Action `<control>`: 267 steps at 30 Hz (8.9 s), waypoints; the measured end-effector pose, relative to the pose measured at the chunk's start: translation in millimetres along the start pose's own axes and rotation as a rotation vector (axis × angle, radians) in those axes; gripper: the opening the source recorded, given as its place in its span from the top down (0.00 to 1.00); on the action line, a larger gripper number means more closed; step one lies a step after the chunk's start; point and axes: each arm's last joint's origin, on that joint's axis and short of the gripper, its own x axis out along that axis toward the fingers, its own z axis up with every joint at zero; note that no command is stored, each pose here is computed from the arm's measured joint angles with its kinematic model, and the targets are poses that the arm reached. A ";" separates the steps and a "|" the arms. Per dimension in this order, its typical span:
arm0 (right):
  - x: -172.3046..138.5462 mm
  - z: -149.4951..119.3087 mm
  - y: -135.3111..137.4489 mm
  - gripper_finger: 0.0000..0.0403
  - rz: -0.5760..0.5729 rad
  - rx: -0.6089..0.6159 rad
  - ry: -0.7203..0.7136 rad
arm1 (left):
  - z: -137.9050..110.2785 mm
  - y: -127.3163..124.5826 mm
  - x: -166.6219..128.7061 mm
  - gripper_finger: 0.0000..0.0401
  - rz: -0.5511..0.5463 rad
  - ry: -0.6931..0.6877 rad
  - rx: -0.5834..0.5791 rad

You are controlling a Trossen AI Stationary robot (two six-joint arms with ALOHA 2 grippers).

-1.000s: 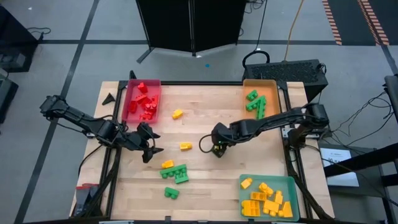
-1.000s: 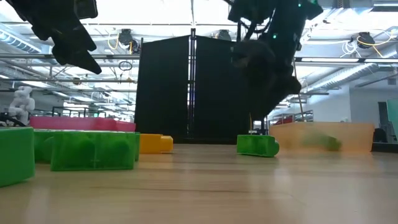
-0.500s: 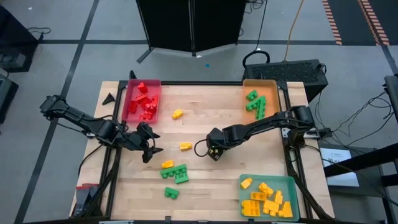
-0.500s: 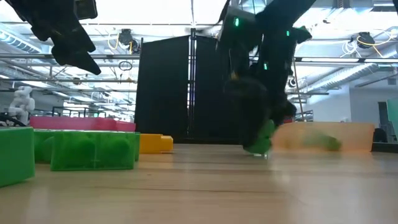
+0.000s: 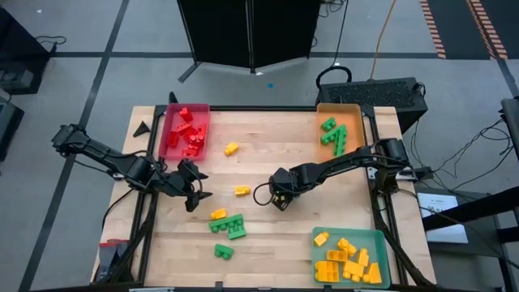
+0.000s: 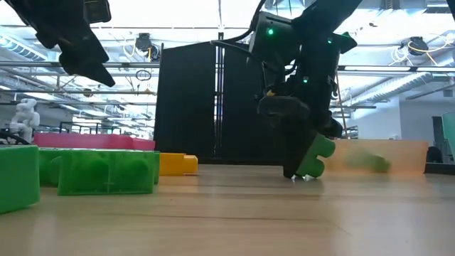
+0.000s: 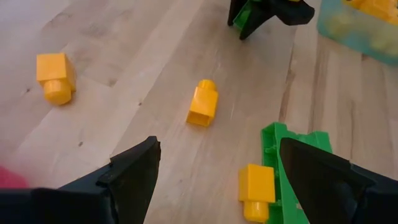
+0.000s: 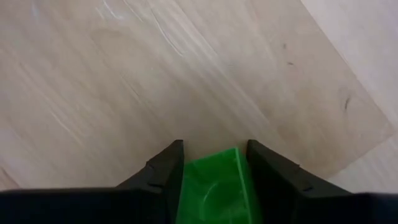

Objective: Sort blocks
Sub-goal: Put the green game piece into the orange bin, then put the yellow game piece into the blue bin

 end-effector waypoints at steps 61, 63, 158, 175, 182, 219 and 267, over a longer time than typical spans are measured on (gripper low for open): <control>-138.0 63.0 -203.8 0.48 -0.099 0.556 -0.359 | 1.1 1.3 0.1 0.17 0.046 -0.035 0.017; -155.9 75.1 -183.8 0.49 0.004 0.417 -0.442 | 1.1 1.4 0.1 0.17 0.050 -0.038 0.017; -179.4 -77.1 34.4 0.72 0.093 -0.304 -0.352 | -1.5 6.0 -0.1 0.17 0.130 -0.043 0.013; -192.5 -216.6 20.2 0.72 -0.166 0.217 0.141 | 1.0 9.8 0.8 0.17 0.178 -0.068 0.025; -200.0 -253.6 20.3 0.72 -0.154 0.376 0.212 | 1.1 9.9 0.8 0.17 0.181 -0.071 0.025; -94.0 -270.5 1.2 0.36 -0.229 0.388 0.315 | 1.2 10.0 0.8 0.17 0.187 -0.075 0.031; -154.6 137.0 -37.6 0.39 0.002 -0.466 -0.723 | 1.0 9.7 0.7 0.17 0.185 -0.074 0.026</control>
